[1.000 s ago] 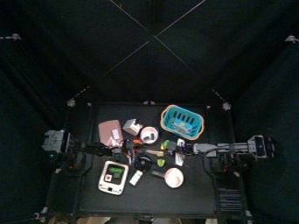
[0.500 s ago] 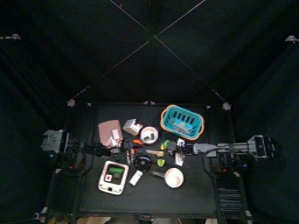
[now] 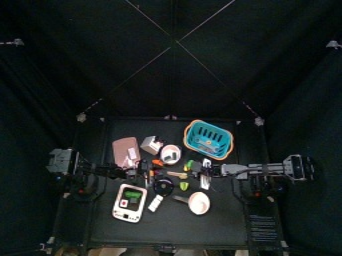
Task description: Drop cleaver in pot
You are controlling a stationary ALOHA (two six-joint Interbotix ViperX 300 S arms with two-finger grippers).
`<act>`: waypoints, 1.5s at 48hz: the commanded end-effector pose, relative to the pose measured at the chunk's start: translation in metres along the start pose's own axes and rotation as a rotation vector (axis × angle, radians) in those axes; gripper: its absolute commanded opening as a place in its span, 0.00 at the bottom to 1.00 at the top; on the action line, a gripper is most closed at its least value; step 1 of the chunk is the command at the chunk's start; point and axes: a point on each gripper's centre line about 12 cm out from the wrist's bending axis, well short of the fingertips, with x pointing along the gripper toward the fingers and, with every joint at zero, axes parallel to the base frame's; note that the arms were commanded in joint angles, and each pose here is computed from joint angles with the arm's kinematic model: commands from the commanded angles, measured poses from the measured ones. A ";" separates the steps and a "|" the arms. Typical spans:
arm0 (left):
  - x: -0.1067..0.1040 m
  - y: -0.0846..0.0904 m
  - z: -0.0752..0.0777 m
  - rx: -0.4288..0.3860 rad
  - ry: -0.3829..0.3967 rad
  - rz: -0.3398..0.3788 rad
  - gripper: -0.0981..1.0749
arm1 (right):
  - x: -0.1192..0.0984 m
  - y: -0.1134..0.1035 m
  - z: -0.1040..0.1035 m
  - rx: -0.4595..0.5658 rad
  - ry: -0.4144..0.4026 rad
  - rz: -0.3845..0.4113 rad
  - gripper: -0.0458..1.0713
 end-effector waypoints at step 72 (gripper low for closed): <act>-0.066 -0.057 -0.034 0.047 0.129 -0.235 0.74 | 0.031 -0.104 0.099 0.429 0.419 -0.223 0.32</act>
